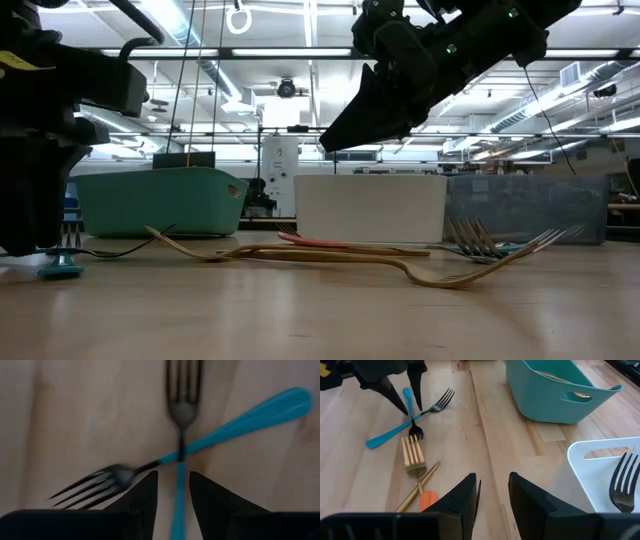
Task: Sort silverware by color (type)
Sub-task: Put the left blue fork into the white bin
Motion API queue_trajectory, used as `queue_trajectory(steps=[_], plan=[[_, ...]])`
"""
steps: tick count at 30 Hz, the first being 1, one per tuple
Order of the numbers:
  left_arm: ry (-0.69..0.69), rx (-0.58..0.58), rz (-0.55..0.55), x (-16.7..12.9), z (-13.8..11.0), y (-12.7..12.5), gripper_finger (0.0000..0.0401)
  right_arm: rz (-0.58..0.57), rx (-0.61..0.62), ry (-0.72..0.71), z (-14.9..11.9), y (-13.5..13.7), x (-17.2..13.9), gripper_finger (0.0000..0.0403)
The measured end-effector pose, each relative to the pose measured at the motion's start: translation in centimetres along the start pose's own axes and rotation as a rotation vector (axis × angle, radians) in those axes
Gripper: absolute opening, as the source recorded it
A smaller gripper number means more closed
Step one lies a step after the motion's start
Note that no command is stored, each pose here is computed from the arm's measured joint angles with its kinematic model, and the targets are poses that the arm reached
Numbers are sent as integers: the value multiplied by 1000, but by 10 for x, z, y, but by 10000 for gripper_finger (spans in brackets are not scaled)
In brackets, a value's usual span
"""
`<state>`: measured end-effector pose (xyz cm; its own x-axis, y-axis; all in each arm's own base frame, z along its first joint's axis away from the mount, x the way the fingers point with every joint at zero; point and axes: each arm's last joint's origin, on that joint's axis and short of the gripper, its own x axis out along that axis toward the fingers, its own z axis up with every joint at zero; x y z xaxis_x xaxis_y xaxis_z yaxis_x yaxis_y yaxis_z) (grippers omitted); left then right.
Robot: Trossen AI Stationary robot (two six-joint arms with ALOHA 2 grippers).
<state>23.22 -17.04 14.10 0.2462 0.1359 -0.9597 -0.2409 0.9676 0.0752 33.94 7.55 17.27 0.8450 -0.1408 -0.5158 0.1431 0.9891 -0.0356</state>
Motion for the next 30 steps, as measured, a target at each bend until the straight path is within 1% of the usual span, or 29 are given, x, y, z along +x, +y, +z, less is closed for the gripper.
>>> queue_trajectory(steps=[3, 9, 11, 14, 19, 21, 26, 29, 30], plan=[[-9, -15, -48, 7, -5, 2, 121, 1, -5, 0, 0, 1, 0, 121], [7, -29, -47, 10, -4, 6, 120, -2, -5, -2, 0, 1, 0, 121], [8, -23, -53, 9, -4, 6, 113, -1, -3, -6, 1, 1, 0, 121], [20, -26, -53, 10, -3, 8, 87, -1, -3, -6, 1, 1, 0, 121], [22, -24, -48, 11, -2, 9, 24, -17, -10, -10, 1, 0, 0, 121], [23, -27, -47, 11, -2, 10, 12, -19, -17, -10, 1, 0, 0, 121], [16, -39, -71, 5, 0, 12, 17, -18, -17, -10, 1, 1, -1, 121], [49, -44, -83, -4, 0, 20, 16, -16, -18, -10, 0, 2, -1, 121], [52, -51, -103, -7, 1, 22, 15, -16, -18, -10, 0, 2, -1, 121]])
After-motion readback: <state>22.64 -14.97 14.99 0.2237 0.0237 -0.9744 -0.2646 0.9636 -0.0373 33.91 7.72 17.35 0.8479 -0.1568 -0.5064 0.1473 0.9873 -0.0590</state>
